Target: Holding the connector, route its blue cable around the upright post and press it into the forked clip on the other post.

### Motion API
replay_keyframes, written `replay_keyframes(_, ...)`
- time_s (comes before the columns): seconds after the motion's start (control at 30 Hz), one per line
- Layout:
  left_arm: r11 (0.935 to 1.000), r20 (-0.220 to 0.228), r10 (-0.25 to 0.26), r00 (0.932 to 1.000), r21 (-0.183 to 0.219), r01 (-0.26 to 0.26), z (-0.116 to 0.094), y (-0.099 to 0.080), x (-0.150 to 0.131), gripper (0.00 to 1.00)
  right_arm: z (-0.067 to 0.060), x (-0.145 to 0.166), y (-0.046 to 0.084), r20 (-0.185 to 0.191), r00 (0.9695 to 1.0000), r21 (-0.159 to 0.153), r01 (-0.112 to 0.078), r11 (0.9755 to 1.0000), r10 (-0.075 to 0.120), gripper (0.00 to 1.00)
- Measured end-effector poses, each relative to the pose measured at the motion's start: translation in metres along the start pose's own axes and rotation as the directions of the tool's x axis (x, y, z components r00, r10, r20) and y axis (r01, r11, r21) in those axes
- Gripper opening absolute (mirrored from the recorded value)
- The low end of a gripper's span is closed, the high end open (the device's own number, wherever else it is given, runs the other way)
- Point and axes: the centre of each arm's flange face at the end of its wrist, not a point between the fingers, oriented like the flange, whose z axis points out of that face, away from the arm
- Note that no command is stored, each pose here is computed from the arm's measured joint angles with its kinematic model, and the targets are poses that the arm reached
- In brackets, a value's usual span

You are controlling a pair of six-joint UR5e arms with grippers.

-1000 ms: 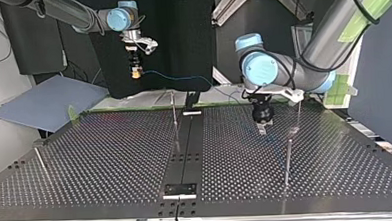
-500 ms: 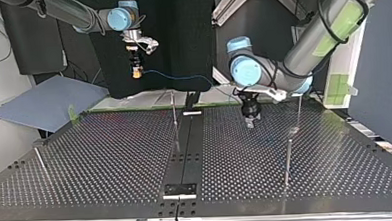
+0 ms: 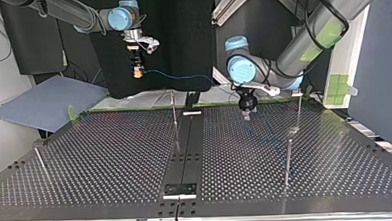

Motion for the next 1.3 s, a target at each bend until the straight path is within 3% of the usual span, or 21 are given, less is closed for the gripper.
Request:
replay_keyframes(0.37, 0.9998, -0.024, 0.011, 0.9997, 0.018, -0.01, 0.012, -0.025, 0.026, 0.99, 0.0, 0.0, -0.002, -0.004, 1.0, 0.005, -0.002, 1.0, 0.002, 0.02)
replay_keyframes(0.6, 0.9981, -0.066, 0.037, 0.9971, 0.052, -0.034, 0.016, -0.049, 0.057, 0.99, 0.0, 0.0, -0.003, -0.004, 1.0, 0.006, -0.002, 1.0, 0.002, 0.02)
replay_keyframes(0.87, 0.9963, -0.068, 0.04, 0.9969, 0.079, -0.035, 0.014, -0.058, 0.063, 0.99, -0.001, 0.0, -0.003, -0.003, 1.0, 0.005, -0.002, 1.0, 0.002, 0.02)
replay_keyframes(1.07, 0.9933, -0.072, 0.045, 0.9964, 0.11, -0.037, 0.012, -0.064, 0.068, 0.99, -0.001, -0.001, -0.003, 0.002, 1.0, 0.006, 0.0, 1.0, 0.0, 0.02)
replay_keyframes(1.3, 0.9866, -0.102, 0.067, 0.9926, 0.155, -0.05, 0.012, -0.084, 0.092, 0.99, -0.001, 0.0, -0.003, 0.003, 1.0, 0.006, 0.0, 1.0, 0.0, 0.02)
